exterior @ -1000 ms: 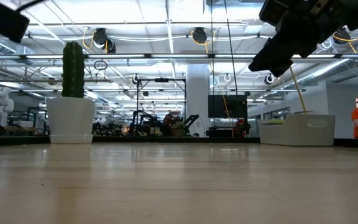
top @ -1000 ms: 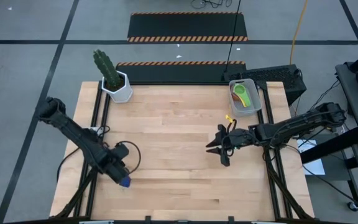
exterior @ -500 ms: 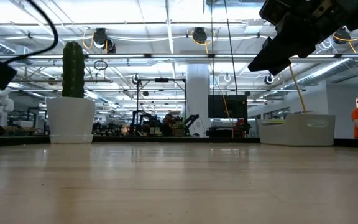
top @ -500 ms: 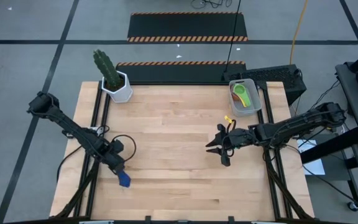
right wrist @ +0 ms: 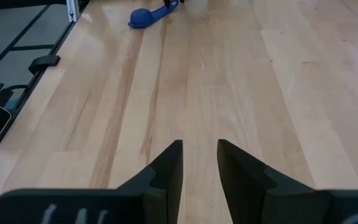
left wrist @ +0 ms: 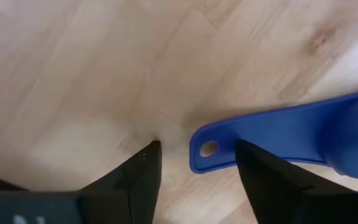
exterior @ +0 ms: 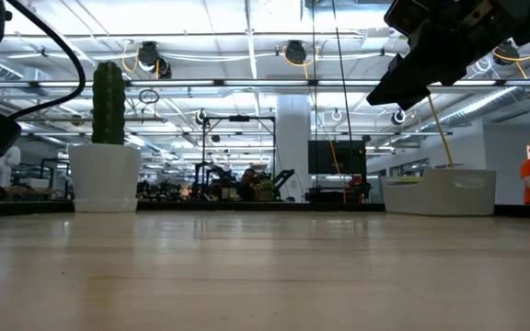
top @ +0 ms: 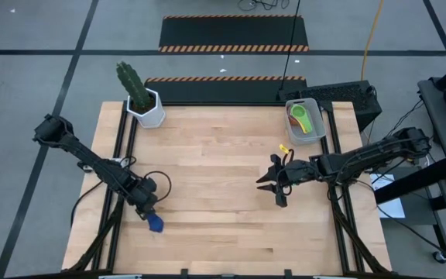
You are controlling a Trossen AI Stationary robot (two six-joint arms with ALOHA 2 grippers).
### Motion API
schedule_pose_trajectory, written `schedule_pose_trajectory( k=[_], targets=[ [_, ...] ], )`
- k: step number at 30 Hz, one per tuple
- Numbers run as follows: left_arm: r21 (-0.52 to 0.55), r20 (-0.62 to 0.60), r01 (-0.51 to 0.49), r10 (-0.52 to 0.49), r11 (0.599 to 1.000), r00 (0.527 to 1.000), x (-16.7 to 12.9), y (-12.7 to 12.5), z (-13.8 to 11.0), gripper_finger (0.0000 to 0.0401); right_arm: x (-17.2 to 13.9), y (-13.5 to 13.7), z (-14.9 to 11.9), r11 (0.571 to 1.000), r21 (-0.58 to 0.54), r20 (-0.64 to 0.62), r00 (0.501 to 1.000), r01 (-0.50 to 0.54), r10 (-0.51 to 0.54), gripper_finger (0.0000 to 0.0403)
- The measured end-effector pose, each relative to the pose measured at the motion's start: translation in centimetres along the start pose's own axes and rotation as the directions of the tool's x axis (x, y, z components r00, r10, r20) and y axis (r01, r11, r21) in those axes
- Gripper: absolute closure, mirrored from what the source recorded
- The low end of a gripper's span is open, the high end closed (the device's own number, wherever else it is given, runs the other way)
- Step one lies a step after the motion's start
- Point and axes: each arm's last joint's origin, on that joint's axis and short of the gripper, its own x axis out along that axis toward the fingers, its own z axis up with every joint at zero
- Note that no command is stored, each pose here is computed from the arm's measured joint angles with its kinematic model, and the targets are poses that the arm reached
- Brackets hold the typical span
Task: Nest measuring cups in basket
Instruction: Stack the purple measuring cup on top of the green measuring cup in the gray bin
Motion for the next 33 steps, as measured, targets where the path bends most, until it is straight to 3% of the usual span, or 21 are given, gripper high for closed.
schedule_pose_trajectory(
  k=[8, 14, 18, 25, 33],
  targets=[
    [0.040, 0.022, 0.055, -0.056, 0.998, 0.998, 0.1, -0.5, 0.2, 0.0285, 0.0, 0.0, 0.0, 1.000, 0.000, 0.000, 1.000, 0.000, 0.000, 0.0309],
    [0.165, 0.085, 0.235, -0.251, 0.958, 0.964, -0.2, -2.5, 0.7, 0.0382, 0.0, 0.0, 0.0, 1.000, 0.000, 0.000, 1.000, 0.000, 0.000, 0.0309],
    [0.247, 0.150, 0.314, -0.356, 0.917, 0.922, -0.7, -3.6, 1.1, 0.0391, 0.0, 0.0, 0.0, 1.000, 0.000, 0.000, 1.000, 0.001, -0.001, 0.0309],
    [0.292, 0.317, 0.259, -0.349, 0.921, 0.882, -1.7, -4.1, 2.3, 0.0397, 0.0, -0.2, 0.1, 0.998, -0.020, 0.013, 0.998, 0.059, -0.058, 0.0309],
    [0.339, 0.576, 0.090, -0.283, 0.936, 0.767, -5.4, -5.0, 5.2, 0.0398, -0.1, -0.5, 0.4, 0.980, 0.038, 0.069, 0.978, 0.197, -0.199, 0.0309]
  ],
)
